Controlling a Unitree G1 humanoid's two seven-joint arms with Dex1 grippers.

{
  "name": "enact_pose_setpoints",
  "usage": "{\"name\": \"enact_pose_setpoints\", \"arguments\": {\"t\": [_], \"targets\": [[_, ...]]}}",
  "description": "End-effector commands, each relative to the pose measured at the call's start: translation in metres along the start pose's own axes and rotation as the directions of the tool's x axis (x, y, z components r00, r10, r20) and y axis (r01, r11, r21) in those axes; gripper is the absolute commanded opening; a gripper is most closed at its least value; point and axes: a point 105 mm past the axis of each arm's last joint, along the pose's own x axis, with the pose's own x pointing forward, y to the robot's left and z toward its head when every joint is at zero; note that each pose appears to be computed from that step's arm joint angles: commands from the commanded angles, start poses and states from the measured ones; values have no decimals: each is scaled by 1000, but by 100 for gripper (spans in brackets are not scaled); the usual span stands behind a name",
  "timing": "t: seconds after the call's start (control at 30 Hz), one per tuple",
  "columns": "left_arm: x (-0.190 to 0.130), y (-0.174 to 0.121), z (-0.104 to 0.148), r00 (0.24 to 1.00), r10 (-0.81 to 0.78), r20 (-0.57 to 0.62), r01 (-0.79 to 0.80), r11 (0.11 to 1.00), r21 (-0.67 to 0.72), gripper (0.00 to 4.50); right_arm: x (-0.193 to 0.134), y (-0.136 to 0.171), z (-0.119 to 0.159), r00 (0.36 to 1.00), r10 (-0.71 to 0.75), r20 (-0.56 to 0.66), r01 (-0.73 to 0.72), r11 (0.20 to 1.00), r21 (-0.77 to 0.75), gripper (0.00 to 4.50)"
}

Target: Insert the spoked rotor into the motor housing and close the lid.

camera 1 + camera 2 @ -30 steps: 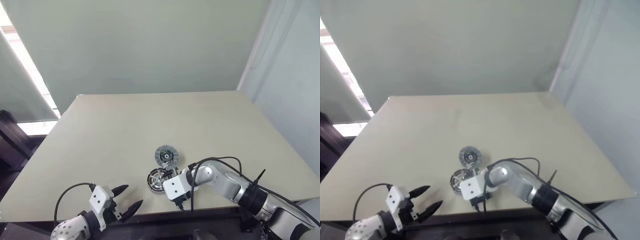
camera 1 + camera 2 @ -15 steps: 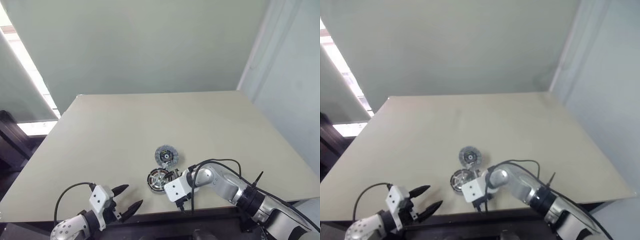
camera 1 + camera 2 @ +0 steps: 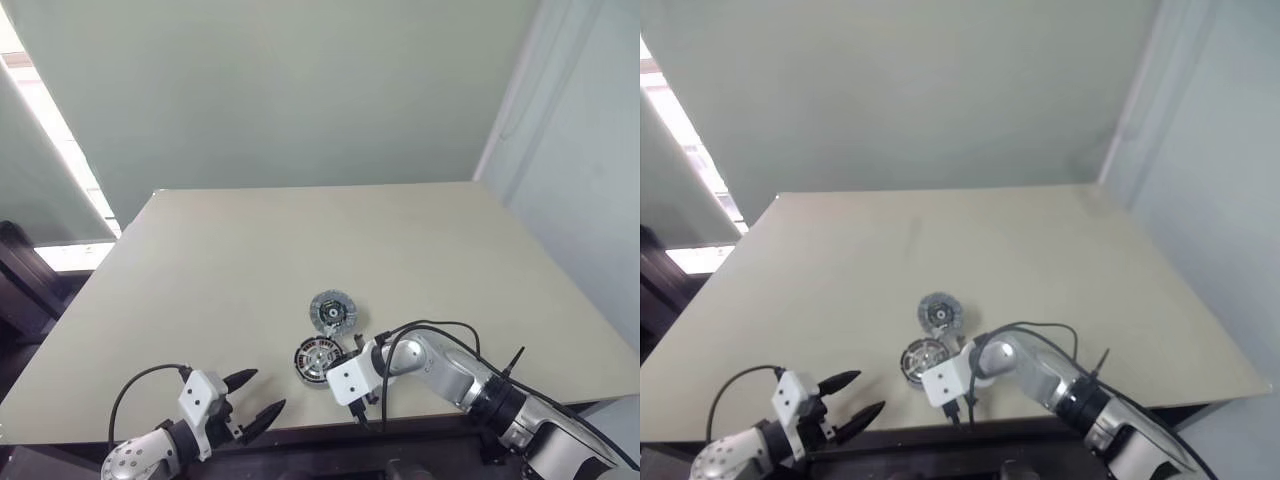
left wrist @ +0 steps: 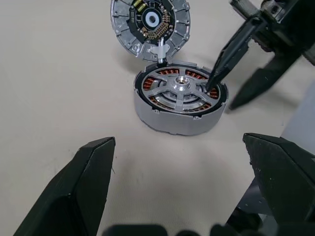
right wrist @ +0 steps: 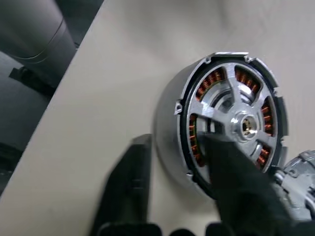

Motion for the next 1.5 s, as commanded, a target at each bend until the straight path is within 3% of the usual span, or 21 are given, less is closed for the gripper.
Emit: {"name": "enact_pose_setpoints", "arguments": {"t": [0.03,0.1,0.43,0.67,0.83,1.17,1.5], "targets": [[0,3,9,1000,-3,25,2,999,37,450,-5,-13,2,999,-48,-1,48,999,-23,36],[0,3,9,1000,-1,25,1,999,37,450,-5,-13,2,999,-47,1,47,999,-21,11],[0,3,6,1000,1,22,-2,999,37,450,-10,-18,29,997,-33,72,19,981,193,8],[2,4,4,1000,-2,24,2,999,36,450,-15,-34,47,996,-82,-39,91,916,391,8],[1,3,-1,1000,-11,10,11,999,39,450,-11,-43,51,987,-92,-129,141,885,445,8],[1,0,-5,1000,-6,8,6,999,33,450,6,-29,56,971,63,-233,41,908,416,8],[5,-3,-8,1000,-17,10,16,1000,25,450,11,-14,62,970,160,-184,-19,803,596,8]]}}
